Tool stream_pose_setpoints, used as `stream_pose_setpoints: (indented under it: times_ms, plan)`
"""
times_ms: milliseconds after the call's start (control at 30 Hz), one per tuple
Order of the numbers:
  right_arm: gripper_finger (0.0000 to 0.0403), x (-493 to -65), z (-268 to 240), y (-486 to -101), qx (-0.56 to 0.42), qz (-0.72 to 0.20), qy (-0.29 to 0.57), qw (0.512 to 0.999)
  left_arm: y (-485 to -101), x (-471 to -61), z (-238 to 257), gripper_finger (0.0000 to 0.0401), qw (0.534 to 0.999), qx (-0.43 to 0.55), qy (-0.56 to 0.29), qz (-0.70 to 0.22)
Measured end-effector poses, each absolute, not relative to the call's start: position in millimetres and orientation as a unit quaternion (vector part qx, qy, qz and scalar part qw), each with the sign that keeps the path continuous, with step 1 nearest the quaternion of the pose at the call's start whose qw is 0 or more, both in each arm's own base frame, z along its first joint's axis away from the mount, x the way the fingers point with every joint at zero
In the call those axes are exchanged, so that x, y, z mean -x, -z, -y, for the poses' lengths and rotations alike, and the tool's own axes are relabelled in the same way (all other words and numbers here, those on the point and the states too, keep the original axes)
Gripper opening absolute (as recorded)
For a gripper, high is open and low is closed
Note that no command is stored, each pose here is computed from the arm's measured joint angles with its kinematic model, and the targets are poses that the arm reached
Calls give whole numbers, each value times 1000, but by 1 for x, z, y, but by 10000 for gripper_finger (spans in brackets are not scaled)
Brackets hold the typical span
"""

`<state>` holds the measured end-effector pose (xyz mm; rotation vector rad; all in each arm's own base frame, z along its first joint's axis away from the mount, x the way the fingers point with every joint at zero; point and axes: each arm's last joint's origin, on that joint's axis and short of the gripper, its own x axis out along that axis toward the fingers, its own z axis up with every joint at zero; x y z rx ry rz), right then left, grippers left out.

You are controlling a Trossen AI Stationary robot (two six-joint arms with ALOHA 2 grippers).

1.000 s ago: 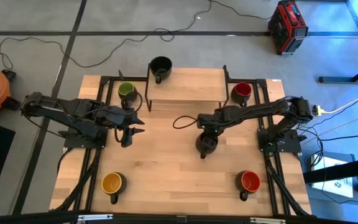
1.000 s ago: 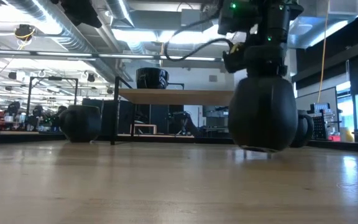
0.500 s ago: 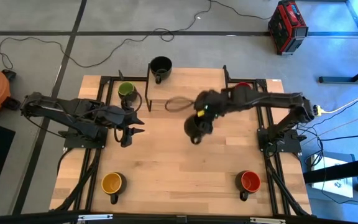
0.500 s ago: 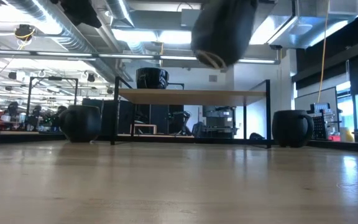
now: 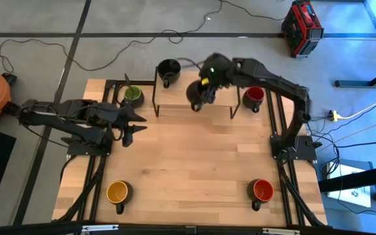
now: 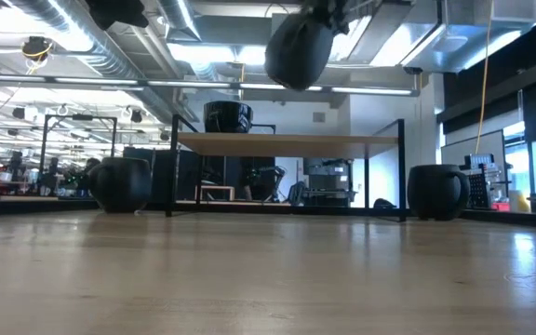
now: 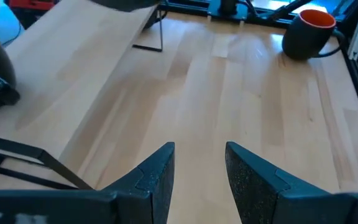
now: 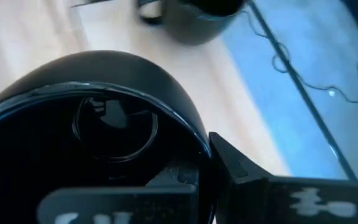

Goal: Place coffee mugs
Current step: Put the black mug on the shelf

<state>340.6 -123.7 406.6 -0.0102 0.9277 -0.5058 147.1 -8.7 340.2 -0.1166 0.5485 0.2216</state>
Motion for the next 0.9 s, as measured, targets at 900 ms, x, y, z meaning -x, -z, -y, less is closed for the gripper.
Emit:
stream_pose_setpoints:
  times_ms: [900]
  plan:
    - [1, -359, 250, -350, 6, -478, 255, 840, -340, -146, 1, 137, 948, 93, -155, -261]
